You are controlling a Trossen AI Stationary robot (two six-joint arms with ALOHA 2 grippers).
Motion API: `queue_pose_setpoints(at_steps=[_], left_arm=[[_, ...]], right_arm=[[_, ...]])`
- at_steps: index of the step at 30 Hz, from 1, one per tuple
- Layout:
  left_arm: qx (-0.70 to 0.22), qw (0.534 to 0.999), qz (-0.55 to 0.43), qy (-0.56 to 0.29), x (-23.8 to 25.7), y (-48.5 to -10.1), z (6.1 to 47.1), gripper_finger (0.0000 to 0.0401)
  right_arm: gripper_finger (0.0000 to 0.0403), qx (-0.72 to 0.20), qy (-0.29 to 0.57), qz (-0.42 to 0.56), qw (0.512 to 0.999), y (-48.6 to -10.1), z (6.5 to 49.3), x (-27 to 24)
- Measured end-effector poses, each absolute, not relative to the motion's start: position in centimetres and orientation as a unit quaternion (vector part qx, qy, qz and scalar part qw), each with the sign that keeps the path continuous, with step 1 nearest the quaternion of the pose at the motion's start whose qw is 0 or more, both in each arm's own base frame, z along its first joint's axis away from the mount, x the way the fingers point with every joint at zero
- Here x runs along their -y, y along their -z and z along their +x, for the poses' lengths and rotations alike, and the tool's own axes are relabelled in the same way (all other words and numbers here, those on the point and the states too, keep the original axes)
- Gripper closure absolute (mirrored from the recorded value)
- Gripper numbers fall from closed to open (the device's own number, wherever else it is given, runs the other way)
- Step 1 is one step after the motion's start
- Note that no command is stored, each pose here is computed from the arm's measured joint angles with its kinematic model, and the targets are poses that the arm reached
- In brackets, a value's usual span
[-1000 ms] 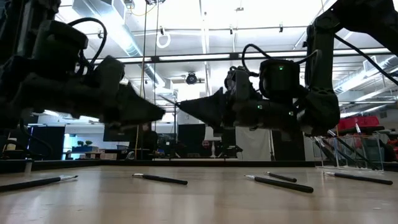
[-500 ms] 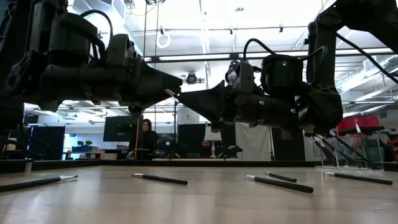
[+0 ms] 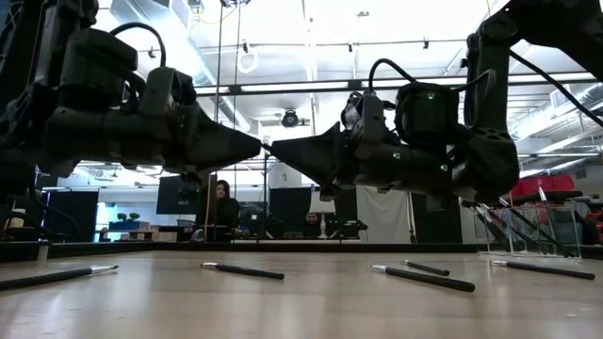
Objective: Put items in baskets/containers
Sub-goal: Put the liner brush into the transparent organizer
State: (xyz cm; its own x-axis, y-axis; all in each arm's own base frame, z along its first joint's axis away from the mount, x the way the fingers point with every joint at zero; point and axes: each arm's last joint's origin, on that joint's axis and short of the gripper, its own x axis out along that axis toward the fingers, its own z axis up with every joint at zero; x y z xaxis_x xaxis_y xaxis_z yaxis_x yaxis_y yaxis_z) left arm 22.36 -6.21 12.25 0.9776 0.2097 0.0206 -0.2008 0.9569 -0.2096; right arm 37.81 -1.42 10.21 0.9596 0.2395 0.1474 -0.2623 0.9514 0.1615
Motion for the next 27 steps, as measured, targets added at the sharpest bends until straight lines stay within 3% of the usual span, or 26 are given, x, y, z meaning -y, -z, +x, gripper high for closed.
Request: queue_pose_setpoints(at_steps=[27], left_arm=[[0.037,0.981,-0.097,-0.167,5.8,-12.6,22.65,0.0337]], right_arm=[[0.0394,0.066,-0.129,0.09,0.985,-10.3,37.81,1.47]])
